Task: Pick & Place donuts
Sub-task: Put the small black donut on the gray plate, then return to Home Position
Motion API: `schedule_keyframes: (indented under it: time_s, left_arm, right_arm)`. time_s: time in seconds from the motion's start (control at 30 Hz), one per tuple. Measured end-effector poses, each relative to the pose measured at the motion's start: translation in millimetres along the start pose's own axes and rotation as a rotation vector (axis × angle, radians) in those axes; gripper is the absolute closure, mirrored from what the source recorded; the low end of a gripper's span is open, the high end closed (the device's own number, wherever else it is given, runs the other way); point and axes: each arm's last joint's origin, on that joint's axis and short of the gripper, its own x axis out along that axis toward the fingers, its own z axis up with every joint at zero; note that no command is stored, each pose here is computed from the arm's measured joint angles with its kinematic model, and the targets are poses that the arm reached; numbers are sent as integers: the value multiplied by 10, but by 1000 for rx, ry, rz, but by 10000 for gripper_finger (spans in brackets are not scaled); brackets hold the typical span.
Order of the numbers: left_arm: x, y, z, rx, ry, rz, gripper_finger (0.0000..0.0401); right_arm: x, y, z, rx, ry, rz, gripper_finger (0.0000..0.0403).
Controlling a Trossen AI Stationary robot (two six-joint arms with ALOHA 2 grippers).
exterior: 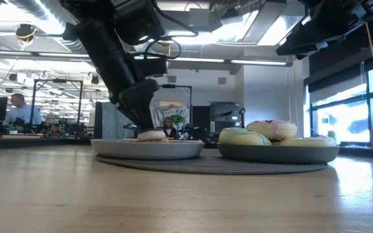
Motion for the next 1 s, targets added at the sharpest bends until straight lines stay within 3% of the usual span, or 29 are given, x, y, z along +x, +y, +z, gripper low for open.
schedule_keyframes:
  time_s: [0.4, 0.7, 0.8, 0.87, 1.0]
  left_arm:
    - [-239, 93, 76, -23, -34, -16, 320]
    - [-633, 262, 161, 67, -102, -50, 320]
    - [-753, 276, 170, 34, -109, -128, 318]
    - [-827, 263, 185, 52, -130, -205, 317]
    - [-995, 253, 225, 111, -350, -600, 320]
  right_arm:
    - [0, 0, 0, 0, 0, 0, 261]
    - [-53, -8, -5, -2, 4, 0, 261]
    - [-100, -7, -5, 26, 1, 25, 261]
    - [-148, 11, -5, 4, -15, 113, 261]
    - [-298, 1, -128, 51, -81, 199, 261]
